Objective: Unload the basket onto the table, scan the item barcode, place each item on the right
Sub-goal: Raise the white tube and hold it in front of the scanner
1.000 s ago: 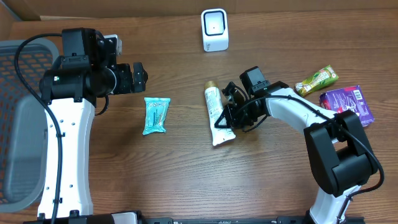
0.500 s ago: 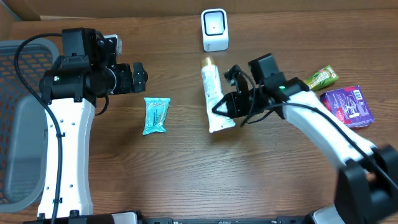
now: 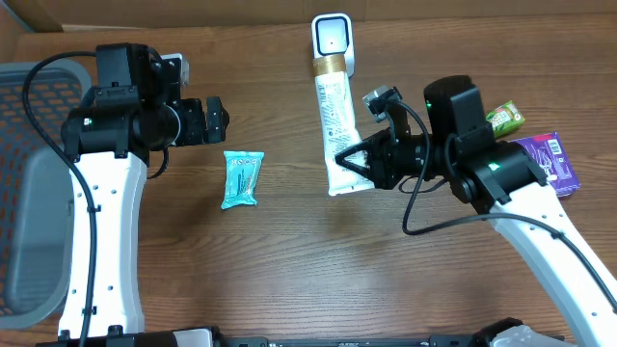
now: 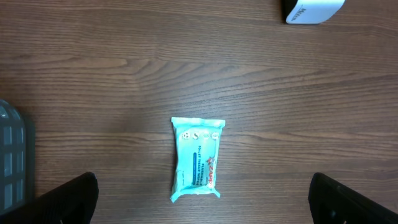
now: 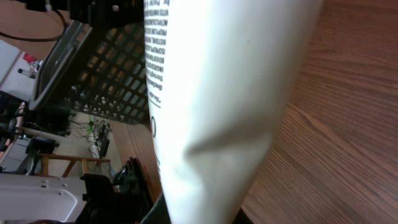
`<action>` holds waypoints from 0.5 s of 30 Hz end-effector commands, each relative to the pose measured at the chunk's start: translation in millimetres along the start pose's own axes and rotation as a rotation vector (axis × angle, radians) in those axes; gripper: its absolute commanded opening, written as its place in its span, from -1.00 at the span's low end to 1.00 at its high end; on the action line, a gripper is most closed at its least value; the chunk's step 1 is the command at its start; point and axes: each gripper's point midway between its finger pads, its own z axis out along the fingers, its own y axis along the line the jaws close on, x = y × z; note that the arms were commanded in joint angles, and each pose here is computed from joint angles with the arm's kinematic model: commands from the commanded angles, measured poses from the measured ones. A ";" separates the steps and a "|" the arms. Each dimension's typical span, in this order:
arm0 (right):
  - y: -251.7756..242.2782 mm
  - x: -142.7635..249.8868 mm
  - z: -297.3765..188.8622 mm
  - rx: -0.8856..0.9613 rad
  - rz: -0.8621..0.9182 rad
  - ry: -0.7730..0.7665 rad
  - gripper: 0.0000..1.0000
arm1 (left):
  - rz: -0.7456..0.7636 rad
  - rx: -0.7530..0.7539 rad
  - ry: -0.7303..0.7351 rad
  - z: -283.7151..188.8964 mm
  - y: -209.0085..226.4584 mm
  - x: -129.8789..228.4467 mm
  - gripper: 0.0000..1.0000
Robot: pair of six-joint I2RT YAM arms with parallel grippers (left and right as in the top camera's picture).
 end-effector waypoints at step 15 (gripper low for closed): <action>55.8 -28.6 -34.6 -0.129 -0.054 -0.101 -0.93 | 0.033 0.012 -0.013 -3.0 -4.5 -4.8 0.99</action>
